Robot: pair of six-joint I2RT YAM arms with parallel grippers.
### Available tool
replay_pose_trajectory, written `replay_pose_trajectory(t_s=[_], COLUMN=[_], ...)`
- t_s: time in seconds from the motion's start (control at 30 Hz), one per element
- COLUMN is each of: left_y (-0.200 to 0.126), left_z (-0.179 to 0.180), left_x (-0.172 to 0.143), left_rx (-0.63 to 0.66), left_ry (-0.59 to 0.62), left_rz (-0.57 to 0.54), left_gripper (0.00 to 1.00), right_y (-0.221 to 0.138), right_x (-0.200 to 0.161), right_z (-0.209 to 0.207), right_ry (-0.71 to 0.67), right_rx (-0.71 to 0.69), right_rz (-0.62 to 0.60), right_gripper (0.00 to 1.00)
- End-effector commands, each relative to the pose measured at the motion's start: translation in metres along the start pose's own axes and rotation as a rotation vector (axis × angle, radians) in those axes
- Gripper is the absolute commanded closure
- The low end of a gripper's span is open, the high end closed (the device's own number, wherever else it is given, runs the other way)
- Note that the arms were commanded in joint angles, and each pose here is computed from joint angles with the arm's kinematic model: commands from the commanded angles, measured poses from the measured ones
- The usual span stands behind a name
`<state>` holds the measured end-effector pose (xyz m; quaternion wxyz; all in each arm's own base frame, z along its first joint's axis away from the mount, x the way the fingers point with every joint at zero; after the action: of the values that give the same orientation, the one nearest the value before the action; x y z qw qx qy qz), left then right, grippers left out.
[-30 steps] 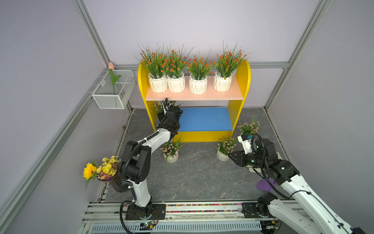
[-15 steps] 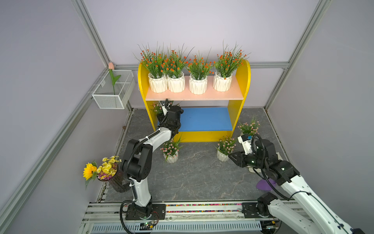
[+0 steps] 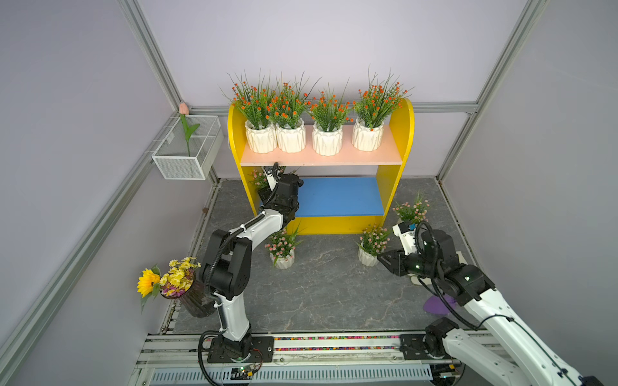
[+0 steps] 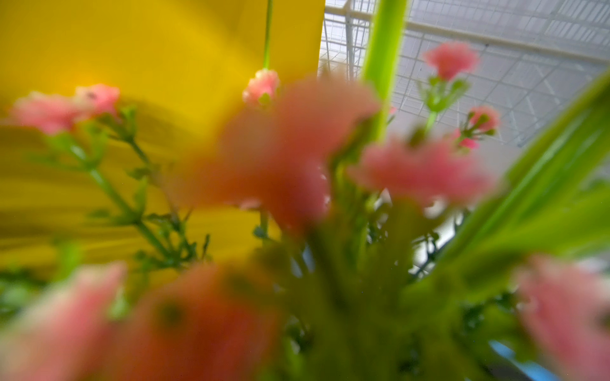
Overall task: Place the baby's breath potted plants on the rack by color
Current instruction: Place the baby's breath potted plant on the rack, then pick up the baby's breath potted plant from the center of the board.
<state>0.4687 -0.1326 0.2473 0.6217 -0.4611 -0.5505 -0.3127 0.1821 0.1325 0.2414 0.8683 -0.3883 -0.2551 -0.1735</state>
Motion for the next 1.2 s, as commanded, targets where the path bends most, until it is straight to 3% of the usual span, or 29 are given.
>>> replay_pose_trajectory(t_s=[0.0, 0.63, 1.17], left_y=[-0.008, -0.033, -0.064], left_z=[0.009, 0.013, 0.02], left_x=[0.012, -0.014, -0.027], left_rx=[0.012, 0.02, 0.0], left_ry=[0.011, 0.104, 0.116], left_rz=[0.006, 0.076, 0.079], left_gripper=[0.0, 0.0, 0.0], right_y=[0.004, 0.009, 0.013], right_x=[-0.001, 0.0, -0.002], right_z=[-0.004, -0.006, -0.01], right_ry=[0.015, 0.006, 0.008], right_rx=[-0.009, -0.015, -0.025], right_rz=[0.004, 0.004, 0.009], right_gripper=[0.64, 0.52, 0.48])
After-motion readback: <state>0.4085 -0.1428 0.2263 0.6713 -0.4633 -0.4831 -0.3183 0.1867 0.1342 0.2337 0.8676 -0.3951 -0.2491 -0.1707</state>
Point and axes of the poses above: each gripper's point midway between its finger pads, its own y axis out along the fingers, its own z axis along the line the jaws close on, x = y × z, the point moved 6 cm from there along -y, back along the fingers, and after that the axes turned 6 degrees about y, right-handed, at the moved point
